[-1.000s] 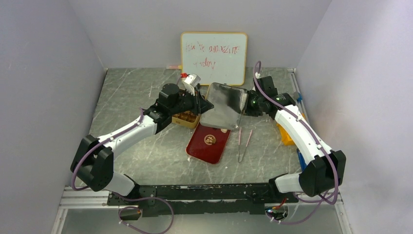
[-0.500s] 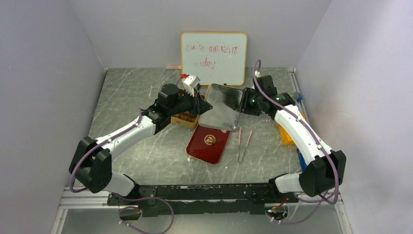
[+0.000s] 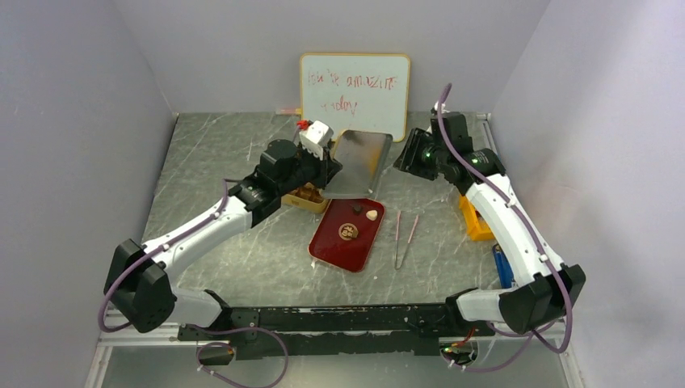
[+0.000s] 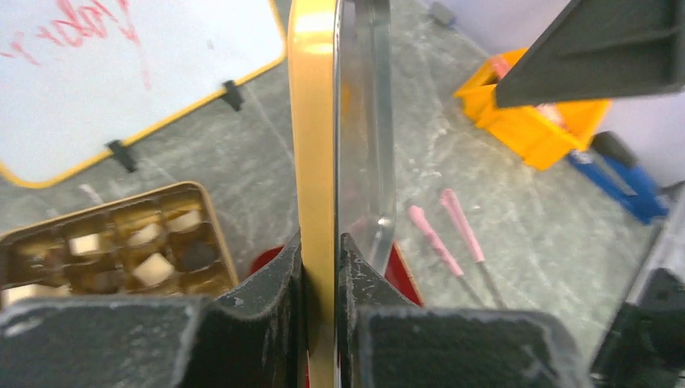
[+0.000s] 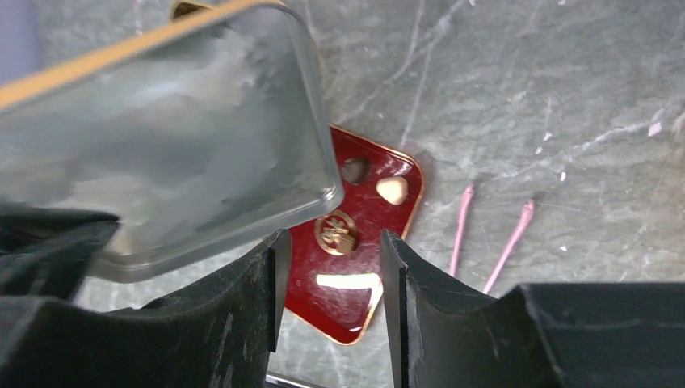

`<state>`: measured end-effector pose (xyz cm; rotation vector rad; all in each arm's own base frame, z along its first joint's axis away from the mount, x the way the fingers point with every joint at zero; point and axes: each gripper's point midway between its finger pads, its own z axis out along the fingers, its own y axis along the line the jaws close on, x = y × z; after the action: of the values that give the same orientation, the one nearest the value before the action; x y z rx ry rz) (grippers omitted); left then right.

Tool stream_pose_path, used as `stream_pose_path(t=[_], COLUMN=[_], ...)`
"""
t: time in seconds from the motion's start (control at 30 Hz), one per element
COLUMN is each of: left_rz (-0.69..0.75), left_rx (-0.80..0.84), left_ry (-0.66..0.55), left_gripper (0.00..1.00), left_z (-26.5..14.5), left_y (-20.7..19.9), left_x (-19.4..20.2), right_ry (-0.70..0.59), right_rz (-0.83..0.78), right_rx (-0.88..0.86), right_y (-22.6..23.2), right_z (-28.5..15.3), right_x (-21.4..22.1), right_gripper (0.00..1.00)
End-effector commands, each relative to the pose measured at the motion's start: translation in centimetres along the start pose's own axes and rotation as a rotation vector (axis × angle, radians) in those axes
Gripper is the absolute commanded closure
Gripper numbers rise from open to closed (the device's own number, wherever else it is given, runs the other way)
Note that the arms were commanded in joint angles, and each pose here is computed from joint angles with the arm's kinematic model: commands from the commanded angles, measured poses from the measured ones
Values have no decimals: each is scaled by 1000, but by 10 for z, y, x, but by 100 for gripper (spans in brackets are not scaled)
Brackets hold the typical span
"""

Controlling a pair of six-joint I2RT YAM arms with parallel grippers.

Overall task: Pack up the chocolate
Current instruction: Pick up the box lid from the center of the board.

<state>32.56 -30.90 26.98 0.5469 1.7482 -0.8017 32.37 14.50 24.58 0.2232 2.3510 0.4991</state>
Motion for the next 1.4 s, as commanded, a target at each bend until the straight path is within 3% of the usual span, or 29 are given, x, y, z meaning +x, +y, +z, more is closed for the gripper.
stream_pose_path(t=[0.0,0.33,0.6,0.77,1.13,1.37], left_rz=[236,645,913,986,1131,1195], left_rx=[-159,-496,-613,-679,-792,-736], left_ry=[-97,-141,-171,-239,-345,-351], left_gripper=[95,95,95,95,95,95], left_z=[-17,-57,-81,-97,-118,-107], left_y=[7,0,-29,-38,-50,-65], left_x=[-46,-49,-28,-27,-28,-21], right_ry=[-101,-45,-19,24,92,116], right_rz=[103,340,462,507,510,483], right_rx=[-107,-335,-490,-543,-486,-492], right_y=[32,83,109,119,105,106], right_z=[-38,-67,-85,-90,-82,-80], right_x=[-30,-38,-47,-44,-18,-14], right_gripper=[52,52,52,52,52,52])
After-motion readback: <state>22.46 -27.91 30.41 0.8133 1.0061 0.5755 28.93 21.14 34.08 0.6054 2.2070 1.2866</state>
